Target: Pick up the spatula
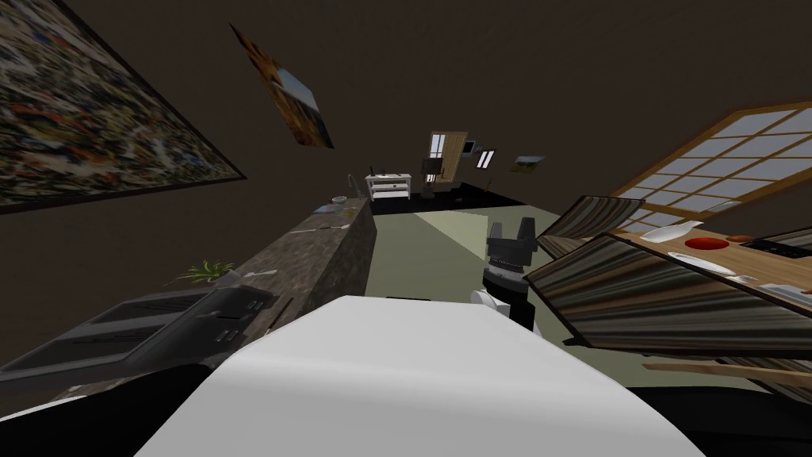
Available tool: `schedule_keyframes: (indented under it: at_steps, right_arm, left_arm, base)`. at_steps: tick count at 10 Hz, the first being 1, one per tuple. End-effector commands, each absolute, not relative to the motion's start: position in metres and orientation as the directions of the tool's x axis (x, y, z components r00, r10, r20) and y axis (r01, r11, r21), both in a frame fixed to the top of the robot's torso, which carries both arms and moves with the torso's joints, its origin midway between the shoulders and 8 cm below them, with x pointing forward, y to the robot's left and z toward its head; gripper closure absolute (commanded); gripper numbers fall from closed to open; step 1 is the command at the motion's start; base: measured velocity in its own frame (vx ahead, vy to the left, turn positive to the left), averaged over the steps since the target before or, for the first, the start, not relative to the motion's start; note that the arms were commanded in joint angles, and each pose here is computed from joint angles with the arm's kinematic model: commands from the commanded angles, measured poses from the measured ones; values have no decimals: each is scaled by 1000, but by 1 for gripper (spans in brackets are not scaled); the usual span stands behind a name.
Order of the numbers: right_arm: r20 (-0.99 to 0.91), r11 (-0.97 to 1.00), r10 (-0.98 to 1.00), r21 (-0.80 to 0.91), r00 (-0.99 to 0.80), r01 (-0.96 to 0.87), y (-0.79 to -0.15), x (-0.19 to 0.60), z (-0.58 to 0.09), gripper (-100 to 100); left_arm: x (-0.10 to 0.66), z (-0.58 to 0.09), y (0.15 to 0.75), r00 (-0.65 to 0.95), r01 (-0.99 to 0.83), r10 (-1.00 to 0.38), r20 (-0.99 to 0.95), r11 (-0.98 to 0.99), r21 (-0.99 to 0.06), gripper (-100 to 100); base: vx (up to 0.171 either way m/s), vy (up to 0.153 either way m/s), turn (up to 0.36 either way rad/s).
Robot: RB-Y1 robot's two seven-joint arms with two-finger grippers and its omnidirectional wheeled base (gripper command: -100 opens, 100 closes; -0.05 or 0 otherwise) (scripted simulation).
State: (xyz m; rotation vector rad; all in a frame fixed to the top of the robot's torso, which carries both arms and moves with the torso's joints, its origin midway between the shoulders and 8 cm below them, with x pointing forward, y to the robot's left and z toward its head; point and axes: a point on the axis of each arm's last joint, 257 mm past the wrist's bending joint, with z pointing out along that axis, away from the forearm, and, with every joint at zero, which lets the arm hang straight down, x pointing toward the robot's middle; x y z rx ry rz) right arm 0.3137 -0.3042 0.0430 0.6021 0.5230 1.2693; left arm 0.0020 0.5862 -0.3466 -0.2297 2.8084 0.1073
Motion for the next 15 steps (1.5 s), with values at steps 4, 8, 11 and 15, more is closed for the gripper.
schedule_keyframes:
  at_steps: [4,8,11,15]
  right_arm:
    - [-32,185,975,675,221,-714,-304,314,43,0]
    - [-32,185,975,675,221,-714,-304,314,43,0]
    - [-32,185,975,675,221,-714,-304,314,43,0]
    - [-32,185,975,675,221,-715,-304,314,43,0]
  left_arm:
    - [-4,-355,583,-935,-179,-154,-321,983,48,100]
    - [-4,-355,583,-934,-179,-154,-321,983,49,100]
    - [3,-345,586,-936,-167,-143,-320,985,49,100]
    - [9,-338,588,-938,-158,-135,-320,986,48,0]
  base:
    - [12,10,-24]
    - [0,0,0]
    - [-13,-11,45]
    - [-14,-10,29]
